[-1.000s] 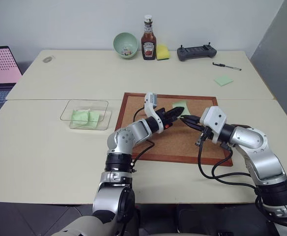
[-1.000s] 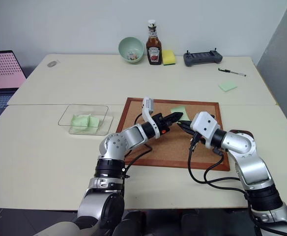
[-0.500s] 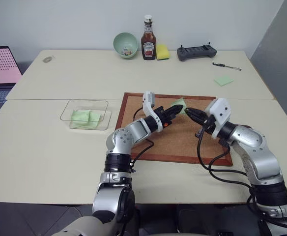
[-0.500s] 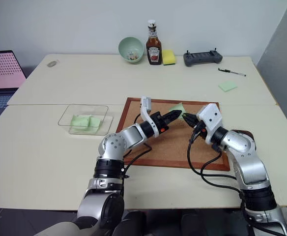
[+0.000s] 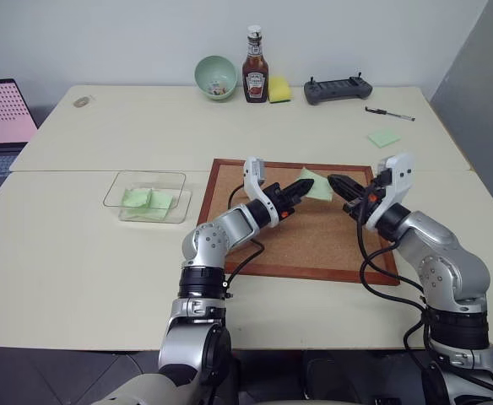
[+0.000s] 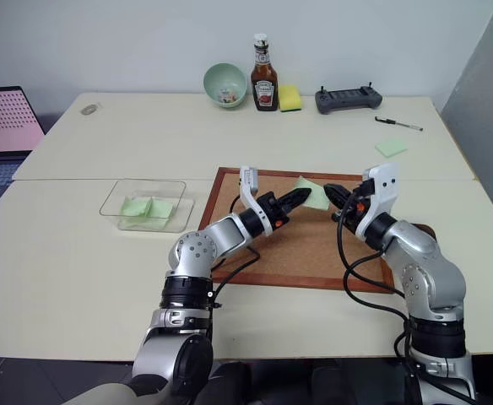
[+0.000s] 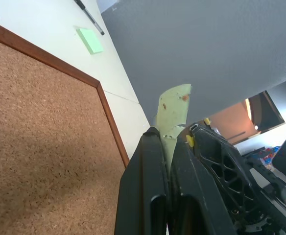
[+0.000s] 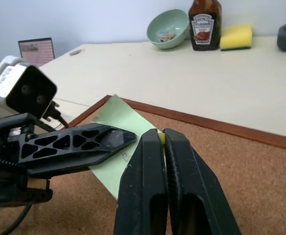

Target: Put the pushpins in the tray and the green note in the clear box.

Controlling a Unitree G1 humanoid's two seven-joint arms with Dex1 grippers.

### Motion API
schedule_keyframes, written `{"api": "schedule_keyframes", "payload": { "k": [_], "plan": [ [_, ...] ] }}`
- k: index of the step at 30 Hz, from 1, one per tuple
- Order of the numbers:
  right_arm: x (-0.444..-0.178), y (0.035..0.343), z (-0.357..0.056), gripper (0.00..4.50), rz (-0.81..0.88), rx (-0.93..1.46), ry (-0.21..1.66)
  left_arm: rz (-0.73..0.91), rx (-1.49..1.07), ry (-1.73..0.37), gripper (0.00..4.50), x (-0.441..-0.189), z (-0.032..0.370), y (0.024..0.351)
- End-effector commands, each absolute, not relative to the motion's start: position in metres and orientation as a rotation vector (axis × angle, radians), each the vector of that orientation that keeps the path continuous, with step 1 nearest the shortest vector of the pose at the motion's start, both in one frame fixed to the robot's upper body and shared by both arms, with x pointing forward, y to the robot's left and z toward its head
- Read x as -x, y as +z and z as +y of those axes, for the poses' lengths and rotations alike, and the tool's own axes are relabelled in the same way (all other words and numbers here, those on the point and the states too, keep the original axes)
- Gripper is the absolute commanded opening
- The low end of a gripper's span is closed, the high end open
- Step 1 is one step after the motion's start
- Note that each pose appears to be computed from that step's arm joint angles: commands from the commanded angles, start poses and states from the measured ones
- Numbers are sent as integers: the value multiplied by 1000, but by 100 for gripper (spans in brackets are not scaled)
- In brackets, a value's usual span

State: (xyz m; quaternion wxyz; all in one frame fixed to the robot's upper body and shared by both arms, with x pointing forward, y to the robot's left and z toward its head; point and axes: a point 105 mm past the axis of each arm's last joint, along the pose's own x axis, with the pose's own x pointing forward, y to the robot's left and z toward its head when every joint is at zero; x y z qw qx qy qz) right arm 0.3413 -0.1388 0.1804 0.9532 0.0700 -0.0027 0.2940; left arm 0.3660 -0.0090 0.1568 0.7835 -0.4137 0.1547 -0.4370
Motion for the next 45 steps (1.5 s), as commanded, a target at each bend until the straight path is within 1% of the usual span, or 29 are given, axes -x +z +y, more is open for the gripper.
{"api": "schedule_keyframes", "payload": {
  "k": [1, 4, 7, 11, 18, 22, 25, 28, 34, 35, 36, 41, 45],
  "plan": [
    [-336, 203, -139, 0, -73, -179, 608, 303, 902, -979, 2, -361, -17, 165],
    [-335, 205, -142, 0, -75, -197, 603, 302, 900, -975, 2, -362, -16, 165],
    [-333, 209, -155, 0, -90, -177, 565, 298, 889, -971, 2, -362, -16, 165],
    [-327, 197, -181, 0, -49, -27, 504, 296, 819, -974, 2, -360, -14, 161],
    [-318, 171, -253, 0, 76, 253, 306, 299, 744, -995, 2, -352, -16, 155],
    [-310, 154, -286, 0, 199, 411, 252, 300, 728, -1001, 2, -350, -18, 153],
    [-304, 144, -293, 0, 274, 489, 266, 298, 722, -1001, 2, -350, -18, 153],
    [-302, 138, -295, 0, 309, 517, 283, 297, 719, -1000, 2, -350, -18, 152],
    [-302, 131, -292, 0, 335, 518, 300, 298, 717, -998, 2, -350, -18, 152],
    [-303, 131, -292, 47, 339, 518, 301, 298, 717, -998, 0, -350, -18, 152],
    [-303, 130, -293, 55, 344, 521, 298, 298, 716, -997, 0, -350, -18, 152],
    [-303, 129, -294, 173, 352, 525, 302, 298, 716, -993, 0, -351, -17, 152],
    [-303, 130, -293, 254, 351, 523, 300, 298, 716, -994, 0, -351, -17, 152]
  ]
}}
